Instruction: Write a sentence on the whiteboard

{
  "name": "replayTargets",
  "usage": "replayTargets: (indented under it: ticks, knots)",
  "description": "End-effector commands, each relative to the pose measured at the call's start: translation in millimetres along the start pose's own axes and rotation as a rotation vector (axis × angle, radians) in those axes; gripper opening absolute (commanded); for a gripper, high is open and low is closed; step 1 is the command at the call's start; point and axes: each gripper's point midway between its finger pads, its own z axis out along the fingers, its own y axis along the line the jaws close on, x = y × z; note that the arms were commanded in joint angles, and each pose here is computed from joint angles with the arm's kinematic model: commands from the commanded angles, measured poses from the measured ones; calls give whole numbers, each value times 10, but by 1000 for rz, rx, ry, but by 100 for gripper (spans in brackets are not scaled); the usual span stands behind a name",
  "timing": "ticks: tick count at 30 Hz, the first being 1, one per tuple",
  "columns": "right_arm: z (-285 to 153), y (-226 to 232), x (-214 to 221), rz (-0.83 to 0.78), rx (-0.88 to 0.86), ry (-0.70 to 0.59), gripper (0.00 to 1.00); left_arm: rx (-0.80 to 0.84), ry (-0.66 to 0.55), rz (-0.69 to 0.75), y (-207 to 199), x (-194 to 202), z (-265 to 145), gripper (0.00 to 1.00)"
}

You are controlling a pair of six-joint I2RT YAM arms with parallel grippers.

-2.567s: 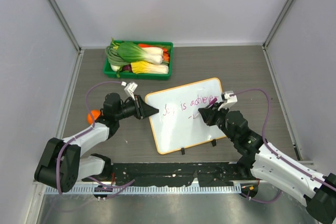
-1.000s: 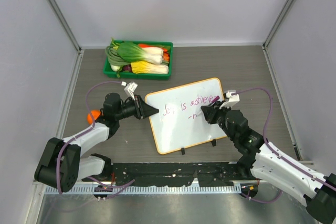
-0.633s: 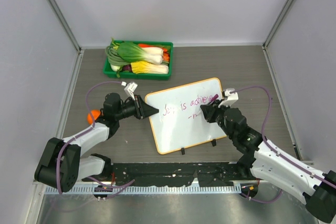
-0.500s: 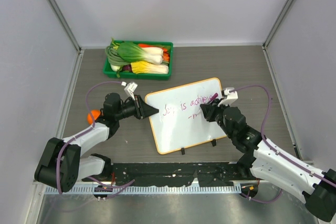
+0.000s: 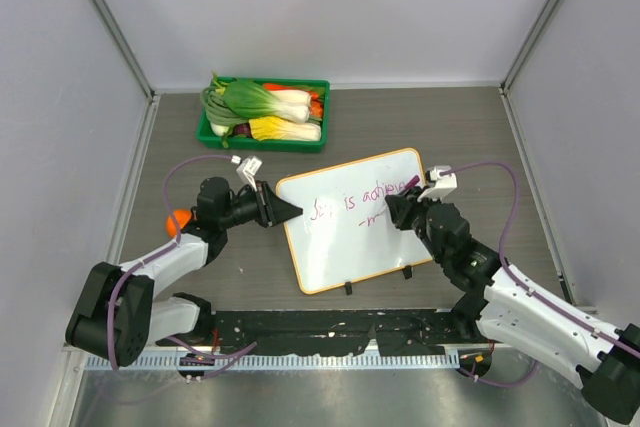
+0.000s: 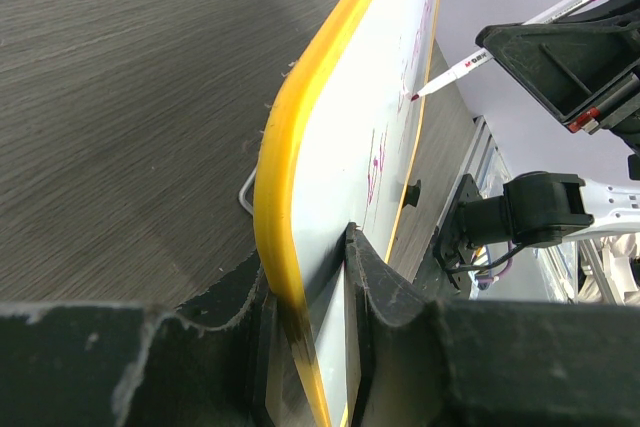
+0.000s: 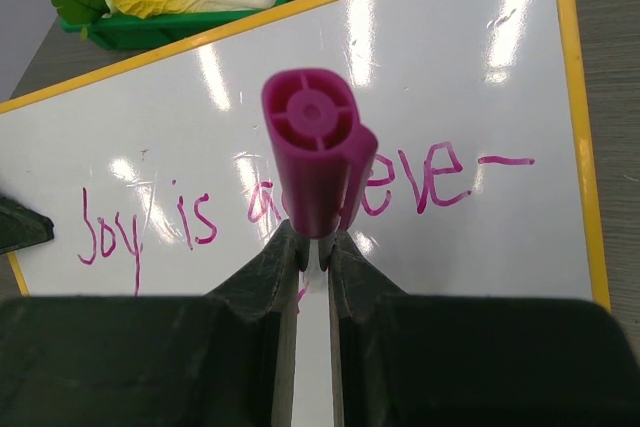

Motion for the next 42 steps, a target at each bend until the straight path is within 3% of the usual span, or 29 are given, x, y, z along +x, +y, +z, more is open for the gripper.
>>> replayTargets:
  ticks: [1,13,30,42]
  knots:
    - [-28,-129,24,-24,55,9,1,-162,20,91,416,160,-32,0]
    - [-90,-181,254,-10,43,68,1,-163,19,89,419,157,-33,0]
    - [-209,63,-357,57,-46,-117,1,-167,16,88,425,154,-39,0]
    - [-68,0,-193,34,-5,-79,1,-162,18,91,413,153,-37,0]
